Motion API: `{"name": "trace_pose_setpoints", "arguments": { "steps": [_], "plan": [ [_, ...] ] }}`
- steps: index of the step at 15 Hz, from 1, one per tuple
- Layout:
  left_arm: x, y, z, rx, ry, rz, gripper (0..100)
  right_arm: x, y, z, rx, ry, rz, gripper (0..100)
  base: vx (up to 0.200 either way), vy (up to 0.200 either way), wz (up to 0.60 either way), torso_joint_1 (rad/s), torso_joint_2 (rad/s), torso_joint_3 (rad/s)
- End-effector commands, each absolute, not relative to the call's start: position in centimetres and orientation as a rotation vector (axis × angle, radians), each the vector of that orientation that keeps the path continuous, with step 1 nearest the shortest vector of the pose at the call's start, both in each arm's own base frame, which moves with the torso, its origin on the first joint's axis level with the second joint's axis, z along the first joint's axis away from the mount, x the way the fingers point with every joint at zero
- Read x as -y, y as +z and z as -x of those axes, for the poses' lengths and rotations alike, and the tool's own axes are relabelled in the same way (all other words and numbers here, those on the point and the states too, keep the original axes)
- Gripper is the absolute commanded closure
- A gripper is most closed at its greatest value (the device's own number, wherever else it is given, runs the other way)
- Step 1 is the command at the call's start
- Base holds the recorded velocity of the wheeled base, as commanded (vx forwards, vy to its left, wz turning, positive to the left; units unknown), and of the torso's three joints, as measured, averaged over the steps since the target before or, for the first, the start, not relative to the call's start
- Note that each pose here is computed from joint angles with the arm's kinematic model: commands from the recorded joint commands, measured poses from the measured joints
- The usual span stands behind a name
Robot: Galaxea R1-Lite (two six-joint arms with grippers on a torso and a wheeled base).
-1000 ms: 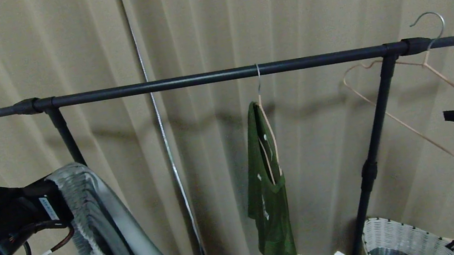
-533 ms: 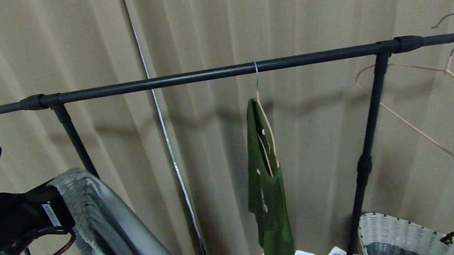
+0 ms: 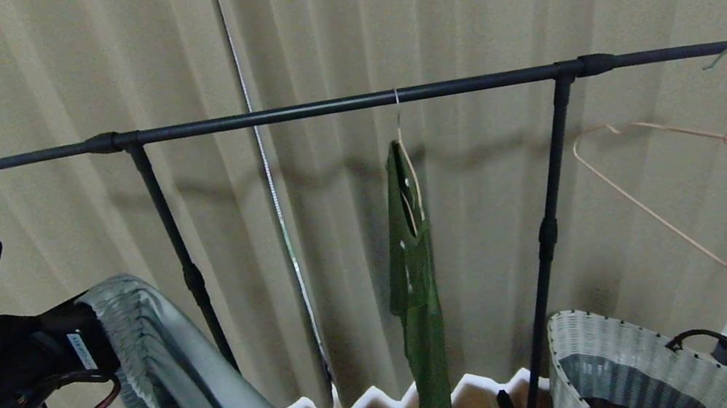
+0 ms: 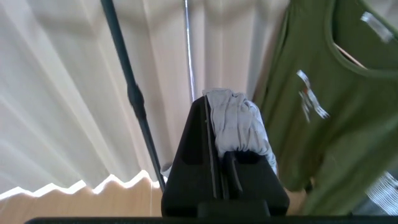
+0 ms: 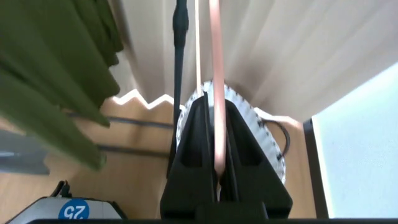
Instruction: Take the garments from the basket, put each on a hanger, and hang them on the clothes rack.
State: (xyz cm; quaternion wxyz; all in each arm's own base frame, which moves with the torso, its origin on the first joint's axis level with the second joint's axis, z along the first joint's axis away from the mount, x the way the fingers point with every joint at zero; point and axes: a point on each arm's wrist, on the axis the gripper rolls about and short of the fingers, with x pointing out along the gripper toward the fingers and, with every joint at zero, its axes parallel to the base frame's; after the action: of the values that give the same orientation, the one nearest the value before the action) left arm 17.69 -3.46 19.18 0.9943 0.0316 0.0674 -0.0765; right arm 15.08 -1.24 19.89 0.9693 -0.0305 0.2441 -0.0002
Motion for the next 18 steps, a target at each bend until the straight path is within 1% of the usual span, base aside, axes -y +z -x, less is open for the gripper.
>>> {"name": "trace_pose_setpoints", "arguments": {
  "steps": [1,3,7,10,12,13,14,16,18],
  "plan": [
    [3.4,19.2,-17.5,-0.13,-0.153,-0.064,100,1.2,19.9,-14.7,-0.485,-0.001,0.062,100,-0.2,0.0,0.0,0.002,0.01,0.002],
    [3.4,19.2,-17.2,-0.125,-0.154,-0.079,100,1.2,19.9,-14.6,-0.484,-0.001,0.063,100,-0.2,0.0,0.0,0.012,0.0,0.005],
    [3.3,19.0,-17.0,-0.131,-0.156,-0.083,100,1.2,19.5,-14.3,-0.49,0.001,0.062,100,0.0,0.0,0.0,0.0,0.0,0.0],
    [3.2,18.4,-15.8,-0.14,-0.162,-0.08,100,1.0,19.3,-13.6,-0.474,0.009,0.059,100,0.0,0.0,0.0,0.0,0.0,0.0],
    [3.2,18.8,-15.9,-0.133,-0.153,-0.087,100,0.9,19.7,-13.0,-0.448,0.021,0.061,100,0.0,0.0,0.0,0.0,0.0,0.0],
    [3.2,19.0,-16.2,-0.133,-0.15,-0.109,100,0.8,19.8,-12.9,-0.436,0.028,0.064,100,0.0,0.0,0.0,0.0,0.0,0.0],
    [3.2,19.3,-16.5,-0.167,-0.151,-0.139,100,0.7,20.1,-12.8,-0.422,0.036,0.064,100,0.0,0.0,0.0,0.0,0.0,0.0],
    [3.4,20.1,-16.7,-0.223,-0.157,-0.147,100,0.5,20.3,-12.3,-0.406,0.052,0.069,100,0.0,0.0,0.0,0.0,0.0,0.0],
    [4.0,22.0,-17.2,-0.263,-0.188,-0.135,100,0.3,20.6,-11.5,-0.38,0.066,0.074,100,0.0,0.0,0.0,0.0,0.0,0.0]
  ]
}}
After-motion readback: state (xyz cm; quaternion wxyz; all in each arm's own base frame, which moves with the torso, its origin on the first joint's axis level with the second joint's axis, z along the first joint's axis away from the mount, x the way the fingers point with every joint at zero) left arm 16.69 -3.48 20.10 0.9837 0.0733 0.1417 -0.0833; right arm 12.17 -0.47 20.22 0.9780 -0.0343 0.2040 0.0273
